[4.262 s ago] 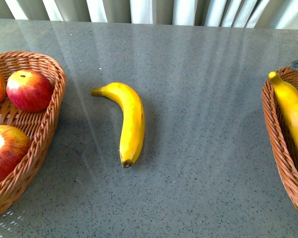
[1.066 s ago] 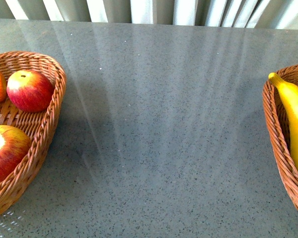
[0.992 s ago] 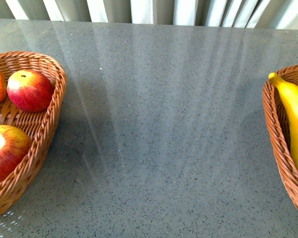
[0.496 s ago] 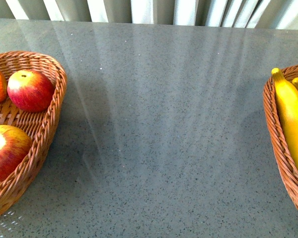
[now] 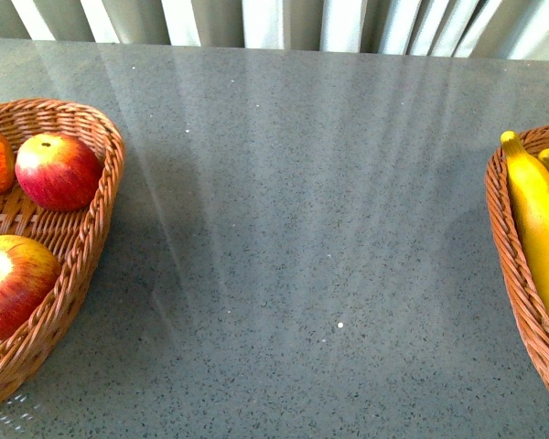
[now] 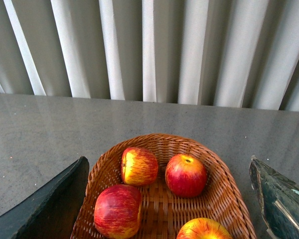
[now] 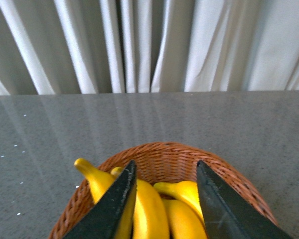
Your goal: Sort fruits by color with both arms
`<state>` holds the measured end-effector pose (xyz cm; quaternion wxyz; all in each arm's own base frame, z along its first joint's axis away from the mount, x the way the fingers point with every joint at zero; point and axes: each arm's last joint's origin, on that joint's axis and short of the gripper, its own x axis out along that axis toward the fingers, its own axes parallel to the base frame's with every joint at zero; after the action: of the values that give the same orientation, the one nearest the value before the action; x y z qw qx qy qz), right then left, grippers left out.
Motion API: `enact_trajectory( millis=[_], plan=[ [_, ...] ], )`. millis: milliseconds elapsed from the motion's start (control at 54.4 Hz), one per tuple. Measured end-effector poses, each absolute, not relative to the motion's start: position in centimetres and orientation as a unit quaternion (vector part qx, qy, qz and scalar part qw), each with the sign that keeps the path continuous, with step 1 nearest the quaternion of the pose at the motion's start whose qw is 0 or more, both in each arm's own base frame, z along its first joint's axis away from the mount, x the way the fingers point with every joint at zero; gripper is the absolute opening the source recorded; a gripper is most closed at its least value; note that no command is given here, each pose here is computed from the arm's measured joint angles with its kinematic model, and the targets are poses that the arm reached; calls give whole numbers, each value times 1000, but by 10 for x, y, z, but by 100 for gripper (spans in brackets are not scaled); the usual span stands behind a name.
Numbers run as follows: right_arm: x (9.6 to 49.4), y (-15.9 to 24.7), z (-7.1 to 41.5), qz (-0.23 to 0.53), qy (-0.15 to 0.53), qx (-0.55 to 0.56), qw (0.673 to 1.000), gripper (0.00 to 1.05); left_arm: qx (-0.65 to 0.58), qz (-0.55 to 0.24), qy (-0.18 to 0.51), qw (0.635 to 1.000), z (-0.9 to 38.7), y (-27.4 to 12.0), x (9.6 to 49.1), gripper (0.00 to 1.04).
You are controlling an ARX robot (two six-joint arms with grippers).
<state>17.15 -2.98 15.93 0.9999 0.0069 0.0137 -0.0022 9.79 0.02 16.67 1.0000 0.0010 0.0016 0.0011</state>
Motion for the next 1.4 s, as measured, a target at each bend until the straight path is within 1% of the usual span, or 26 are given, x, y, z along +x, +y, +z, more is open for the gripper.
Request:
enact_trajectory(
  millis=[55,92,110,367,423,496,1396],
  plan=[
    [166,-26,161,-3,10,5,1000,13,1,1,2,1000,167,0,98,96],
    [162,-23,162,-5,8,5,1000,4,1,1,2,1000,167,0,98,96],
    [160,-22,162,-6,8,3,1000,2,1,1,2,1000,167,0,98,96],
    [145,-12,164,-3,6,2,1000,2,1,1,2,1000,167,0,98,96],
    [142,-7,165,-15,4,2,1000,2,1,1,2,1000,167,0,98,96],
    [138,-1,168,0,-1,2,1000,2,1,1,2,1000,167,0,98,96],
    [109,0,172,-1,-9,2,1000,2,1,1,2,1000,167,0,98,96]
  ],
)
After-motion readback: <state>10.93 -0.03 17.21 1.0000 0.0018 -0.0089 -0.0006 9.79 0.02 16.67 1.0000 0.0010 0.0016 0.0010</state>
